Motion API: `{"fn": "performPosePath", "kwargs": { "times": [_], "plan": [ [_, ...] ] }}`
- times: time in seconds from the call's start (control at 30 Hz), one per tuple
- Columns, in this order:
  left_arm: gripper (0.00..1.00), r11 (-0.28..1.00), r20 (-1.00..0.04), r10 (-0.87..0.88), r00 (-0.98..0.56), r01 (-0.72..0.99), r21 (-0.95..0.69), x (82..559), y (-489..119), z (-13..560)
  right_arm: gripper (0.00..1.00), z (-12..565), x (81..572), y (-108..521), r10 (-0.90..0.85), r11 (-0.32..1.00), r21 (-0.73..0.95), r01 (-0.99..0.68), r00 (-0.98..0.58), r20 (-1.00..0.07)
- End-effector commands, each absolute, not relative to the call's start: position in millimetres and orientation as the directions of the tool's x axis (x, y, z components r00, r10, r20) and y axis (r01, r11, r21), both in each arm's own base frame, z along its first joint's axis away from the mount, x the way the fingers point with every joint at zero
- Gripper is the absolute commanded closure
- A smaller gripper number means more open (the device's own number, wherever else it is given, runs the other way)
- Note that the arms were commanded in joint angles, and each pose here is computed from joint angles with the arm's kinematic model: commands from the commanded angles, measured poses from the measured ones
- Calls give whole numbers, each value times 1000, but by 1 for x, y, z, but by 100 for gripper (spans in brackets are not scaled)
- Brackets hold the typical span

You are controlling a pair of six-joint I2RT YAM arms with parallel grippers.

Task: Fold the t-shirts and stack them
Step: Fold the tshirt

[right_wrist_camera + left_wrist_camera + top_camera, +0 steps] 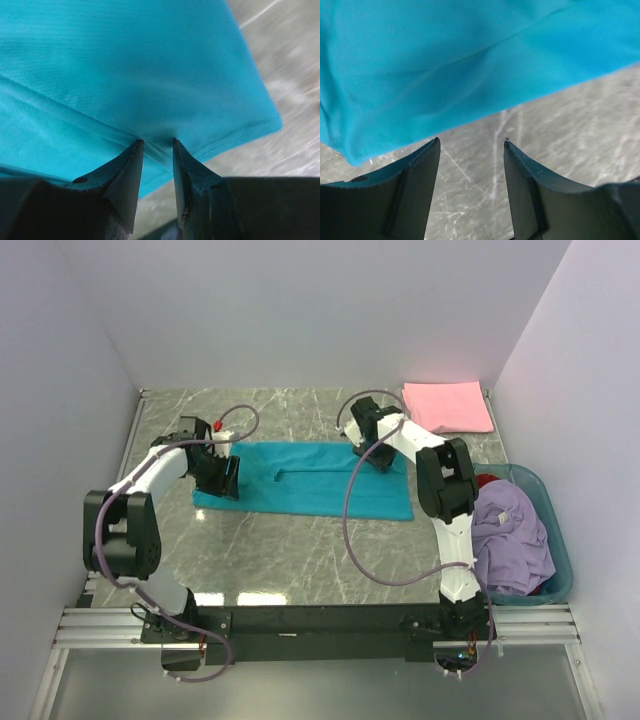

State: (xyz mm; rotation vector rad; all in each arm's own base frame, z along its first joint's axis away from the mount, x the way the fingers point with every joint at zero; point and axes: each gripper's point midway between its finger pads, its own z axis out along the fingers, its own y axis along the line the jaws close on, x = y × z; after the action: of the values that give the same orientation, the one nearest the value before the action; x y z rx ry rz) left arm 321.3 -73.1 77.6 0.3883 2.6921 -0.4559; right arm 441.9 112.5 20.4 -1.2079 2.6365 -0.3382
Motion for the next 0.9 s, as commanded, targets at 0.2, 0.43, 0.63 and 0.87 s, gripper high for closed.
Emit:
{"fn": "performPosePath", "kwargs": {
  "times": [0.2,0.43,0.63,0.87],
  "plan": [
    [48,967,-342,162,-926,218,-130,358,-46,33,64,11,345,108,-806,585,-111,-804,-591,37],
    [55,969,-336,201,-920,238,-73,437,-39,-2,61,20,256,144,-856,516,94,-852,-516,30],
    [48,948,-525,226,-820,310,-76,550,-55,47,54,80,211,195,-842,453,319,-832,-518,-154],
    [34,927,-746,142,-650,352,-130,557,-78,168,57,86,263,182,-824,513,120,-850,-527,-207]
  ]
}}
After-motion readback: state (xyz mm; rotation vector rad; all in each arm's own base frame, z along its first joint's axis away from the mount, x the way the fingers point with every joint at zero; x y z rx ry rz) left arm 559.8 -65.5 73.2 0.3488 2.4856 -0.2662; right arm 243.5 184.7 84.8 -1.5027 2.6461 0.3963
